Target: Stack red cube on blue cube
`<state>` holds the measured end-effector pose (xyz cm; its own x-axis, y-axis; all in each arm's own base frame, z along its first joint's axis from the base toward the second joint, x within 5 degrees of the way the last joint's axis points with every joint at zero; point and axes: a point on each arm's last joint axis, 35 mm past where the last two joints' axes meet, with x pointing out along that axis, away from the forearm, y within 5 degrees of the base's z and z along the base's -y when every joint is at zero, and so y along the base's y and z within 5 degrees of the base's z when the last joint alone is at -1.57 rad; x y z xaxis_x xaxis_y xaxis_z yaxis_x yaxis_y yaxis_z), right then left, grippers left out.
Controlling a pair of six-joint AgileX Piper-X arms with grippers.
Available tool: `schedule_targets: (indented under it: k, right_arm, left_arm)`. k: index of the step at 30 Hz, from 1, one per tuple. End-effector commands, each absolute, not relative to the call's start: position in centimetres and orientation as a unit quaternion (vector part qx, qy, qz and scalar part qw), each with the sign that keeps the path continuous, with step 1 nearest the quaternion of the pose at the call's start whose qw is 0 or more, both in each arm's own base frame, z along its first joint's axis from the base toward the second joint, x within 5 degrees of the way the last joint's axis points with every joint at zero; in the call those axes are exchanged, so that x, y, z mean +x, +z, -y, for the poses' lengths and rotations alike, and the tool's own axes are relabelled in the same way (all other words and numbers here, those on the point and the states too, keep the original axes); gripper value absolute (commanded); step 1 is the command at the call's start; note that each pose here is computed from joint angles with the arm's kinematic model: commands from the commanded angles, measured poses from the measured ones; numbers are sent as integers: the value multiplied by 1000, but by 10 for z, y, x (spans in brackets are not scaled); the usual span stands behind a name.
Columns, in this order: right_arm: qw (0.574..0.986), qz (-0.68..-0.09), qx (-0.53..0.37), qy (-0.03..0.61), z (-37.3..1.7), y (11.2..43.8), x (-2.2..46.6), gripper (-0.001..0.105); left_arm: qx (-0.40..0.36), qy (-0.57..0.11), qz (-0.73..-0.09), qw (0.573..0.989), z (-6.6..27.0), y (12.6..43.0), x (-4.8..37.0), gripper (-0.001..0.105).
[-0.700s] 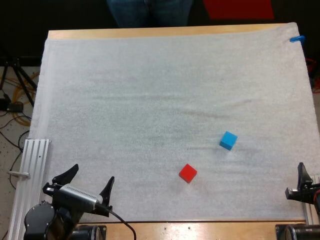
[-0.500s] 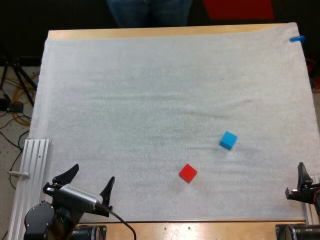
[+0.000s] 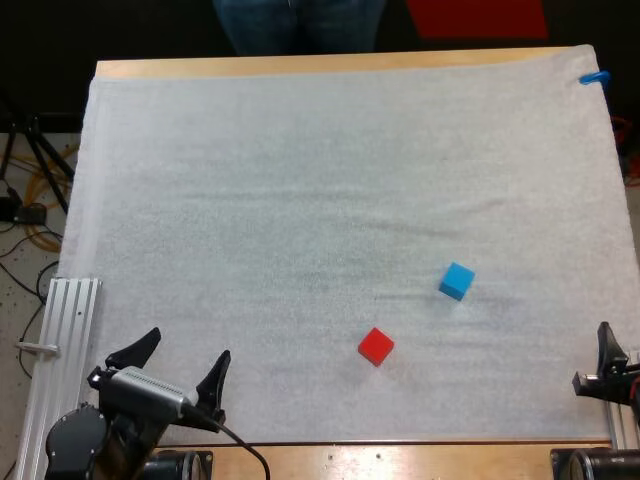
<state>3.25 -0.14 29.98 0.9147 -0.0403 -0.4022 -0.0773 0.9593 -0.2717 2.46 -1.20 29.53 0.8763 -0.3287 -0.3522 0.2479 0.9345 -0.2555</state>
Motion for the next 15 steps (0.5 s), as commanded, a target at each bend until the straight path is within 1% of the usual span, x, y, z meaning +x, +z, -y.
schedule_targets:
  k: [1, 4, 7, 10, 15]
  right_arm:
    - [968, -204, -147, 17, 1, 307, 33, 58]
    - [967, -209, -141, 46, -1, 318, 39, 58]
    - [965, -216, -136, 67, -3, 330, 45, 58]
    - [963, -219, -132, 84, -4, 340, 50, 58]
    - [963, -212, -133, 104, -6, 362, 57, 58]
  left_arm:
    - [-106, -156, -189, 964, 12, 302, 25, 87]
    - [-99, -176, -174, 964, 14, 314, 19, 87]
    - [-88, -207, -189, 956, 15, 325, 25, 87]
    - [-60, -240, -205, 947, 17, 335, 28, 87]
    - [-43, -304, -218, 927, 24, 356, 38, 87]
